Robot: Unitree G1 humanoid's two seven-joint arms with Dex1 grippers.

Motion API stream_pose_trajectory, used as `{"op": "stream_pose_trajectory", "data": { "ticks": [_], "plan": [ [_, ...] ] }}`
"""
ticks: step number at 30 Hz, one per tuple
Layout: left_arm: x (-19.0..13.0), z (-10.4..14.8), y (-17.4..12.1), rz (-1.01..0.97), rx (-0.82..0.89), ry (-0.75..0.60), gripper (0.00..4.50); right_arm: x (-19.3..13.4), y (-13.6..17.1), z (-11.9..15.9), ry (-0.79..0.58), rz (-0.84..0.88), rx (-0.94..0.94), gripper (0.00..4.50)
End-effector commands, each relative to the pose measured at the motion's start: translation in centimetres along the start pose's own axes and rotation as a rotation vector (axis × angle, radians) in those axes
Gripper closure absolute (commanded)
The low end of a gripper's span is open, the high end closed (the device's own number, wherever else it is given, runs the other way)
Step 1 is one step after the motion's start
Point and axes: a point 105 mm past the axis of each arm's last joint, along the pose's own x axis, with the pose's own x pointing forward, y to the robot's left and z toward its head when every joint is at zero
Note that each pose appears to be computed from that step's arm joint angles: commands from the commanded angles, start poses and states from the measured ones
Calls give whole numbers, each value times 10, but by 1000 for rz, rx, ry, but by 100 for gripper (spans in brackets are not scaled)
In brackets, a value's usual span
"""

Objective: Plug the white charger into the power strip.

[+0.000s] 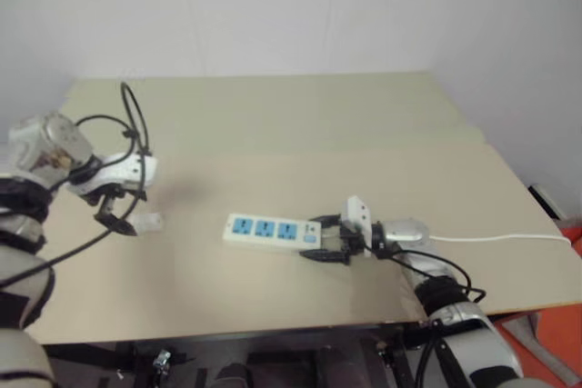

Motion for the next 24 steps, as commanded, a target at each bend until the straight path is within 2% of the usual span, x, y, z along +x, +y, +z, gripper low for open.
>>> {"op": "stream_pose_trajectory", "data": {
  "ticks": [1, 9, 16, 17, 19, 24],
  "plan": [
    [0, -4, 3, 9, -3, 29, 0, 1, 1, 8, -31, -15, -17, 108],
    [33, 4, 6, 30, -3, -1, 0, 0, 1, 9, -33, -37, -9, 108],
    [47, 0, -4, -10, 5, 14, 0, -1, 1, 10, -30, -42, -4, 108],
    [48, -1, -4, -8, 8, 20, 40, -2, 1, 10, -30, -42, -4, 108],
    [50, -1, -2, 6, 17, 30, 89, -2, 1, 10, -30, -43, -2, 108],
    [49, 4, 0, 7, 44, 34, 245, -2, 1, 9, -28, -48, 3, 108]
  ]
}}
